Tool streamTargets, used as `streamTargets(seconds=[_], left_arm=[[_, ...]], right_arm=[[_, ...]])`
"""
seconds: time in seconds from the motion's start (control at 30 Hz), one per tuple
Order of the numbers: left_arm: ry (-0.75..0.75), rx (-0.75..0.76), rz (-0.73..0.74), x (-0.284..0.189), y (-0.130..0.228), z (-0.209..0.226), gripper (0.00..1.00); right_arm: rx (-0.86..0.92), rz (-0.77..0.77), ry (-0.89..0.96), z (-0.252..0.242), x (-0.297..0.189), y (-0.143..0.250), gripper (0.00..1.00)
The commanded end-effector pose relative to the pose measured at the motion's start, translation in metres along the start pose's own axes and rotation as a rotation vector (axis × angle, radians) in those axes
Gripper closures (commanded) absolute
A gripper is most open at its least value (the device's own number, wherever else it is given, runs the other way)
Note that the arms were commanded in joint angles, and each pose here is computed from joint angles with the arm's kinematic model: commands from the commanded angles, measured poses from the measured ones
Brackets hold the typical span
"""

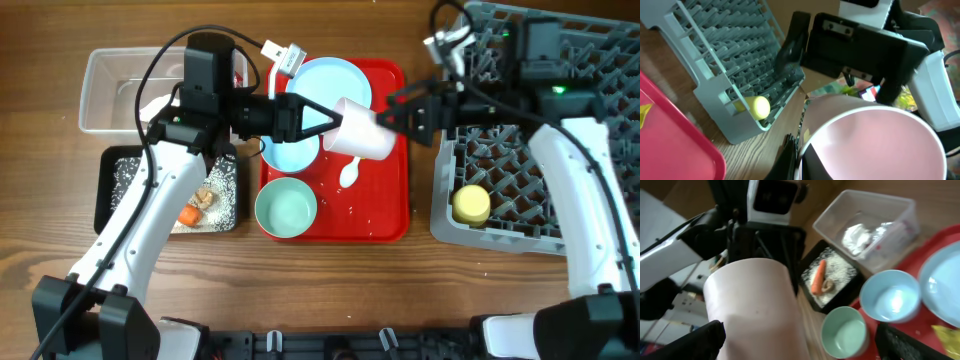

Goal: Sort waste into correct bins and load items into the dishwasher rack
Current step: 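Lift the pink cup with the left gripper toward the right gripper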

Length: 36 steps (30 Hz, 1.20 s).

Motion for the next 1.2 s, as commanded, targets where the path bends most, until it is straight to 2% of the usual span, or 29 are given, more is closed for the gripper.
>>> streamTargets(seconds=[0.0, 0.2, 0.57, 0.63, 0.67, 0.77, 1.0, 1.17], left_arm=[[0.039, 0.033, -0.006, -0.001, -0.005, -0.007, 0.96], [0.015, 0.057, -0.072, -0.015, -0.022, -0.003, 0.96], [0.003, 0.069, -0.079, -0.016, -0.024, -0.002, 0.96], [0.003, 0.079, -0.082, -0.016, -0.025, -0.003, 0.96], [0.003, 0.082, -0.083, -0.016, -0.025, -0.003, 0.96], [0.003, 0.082, -0.083, -0.016, -0.025, -0.003, 0.96], [0.004, 0.081, -0.082, -0.016, -0.025, -0.003, 0.96], [0.004, 0.074, -0.08, -0.016, -0.024, -0.002, 0.96]], right_arm=[[-0.053, 0.052, -0.089, 0.008, 0.019, 0.005, 0.03], [-0.051, 0.056, -0.095, 0.008, 0.02, 0.005, 0.04], [-0.067, 0.051, -0.125, 0.011, 0.02, 0.004, 0.17], [-0.07, 0.057, -0.129, 0.013, 0.022, 0.004, 0.17], [-0.082, 0.072, -0.139, 0.016, 0.028, 0.006, 0.12], [-0.121, 0.105, -0.159, 0.023, 0.042, 0.009, 0.12], [-0.131, 0.112, -0.144, 0.023, 0.046, 0.01, 0.28], [-0.143, 0.088, -0.141, 0.023, 0.044, 0.002, 0.27]])
Point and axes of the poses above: each gripper's point midway between its finger pads, its own x axis out along the fingers, its own z axis along the line the jaws close on, y = z × x, the point moved 7 cm from there along -x, back along the fingers, and after that the axes turned 15 degrees about x, right-handed, at the moved point
